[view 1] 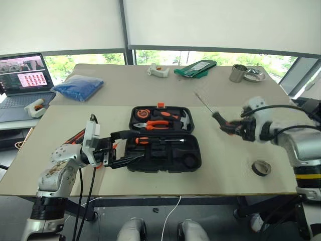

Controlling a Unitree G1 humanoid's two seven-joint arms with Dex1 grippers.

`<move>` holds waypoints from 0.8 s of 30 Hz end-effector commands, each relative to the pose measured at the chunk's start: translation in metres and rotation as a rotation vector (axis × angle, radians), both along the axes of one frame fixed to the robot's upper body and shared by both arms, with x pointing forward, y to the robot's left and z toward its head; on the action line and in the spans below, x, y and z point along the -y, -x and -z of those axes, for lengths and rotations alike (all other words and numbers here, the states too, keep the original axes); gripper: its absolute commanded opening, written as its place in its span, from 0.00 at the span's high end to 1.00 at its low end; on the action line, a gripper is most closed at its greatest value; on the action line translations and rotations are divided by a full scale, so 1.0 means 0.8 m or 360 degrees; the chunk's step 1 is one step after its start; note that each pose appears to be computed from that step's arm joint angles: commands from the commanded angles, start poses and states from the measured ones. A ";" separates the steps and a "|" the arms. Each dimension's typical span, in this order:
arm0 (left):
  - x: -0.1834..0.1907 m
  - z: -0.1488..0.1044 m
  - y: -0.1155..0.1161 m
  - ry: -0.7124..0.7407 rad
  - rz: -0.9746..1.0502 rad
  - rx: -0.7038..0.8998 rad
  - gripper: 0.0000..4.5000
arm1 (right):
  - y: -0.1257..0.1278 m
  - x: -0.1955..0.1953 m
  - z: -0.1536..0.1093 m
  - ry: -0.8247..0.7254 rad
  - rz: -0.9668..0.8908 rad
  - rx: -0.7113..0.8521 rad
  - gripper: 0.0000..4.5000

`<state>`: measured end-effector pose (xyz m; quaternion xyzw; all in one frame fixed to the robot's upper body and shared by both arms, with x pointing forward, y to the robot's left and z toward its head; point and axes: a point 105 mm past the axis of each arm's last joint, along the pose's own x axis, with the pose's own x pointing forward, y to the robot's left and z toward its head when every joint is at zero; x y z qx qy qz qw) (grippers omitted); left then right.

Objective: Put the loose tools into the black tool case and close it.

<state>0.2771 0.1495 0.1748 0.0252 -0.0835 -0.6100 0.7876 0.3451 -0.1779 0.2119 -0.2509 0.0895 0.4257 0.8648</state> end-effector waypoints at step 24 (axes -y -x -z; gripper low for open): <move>-0.060 0.015 0.005 -0.0062 -0.0397 0.0016 0.00 | -0.035 -0.085 0.072 0.0911 -0.0550 -0.0071 0.78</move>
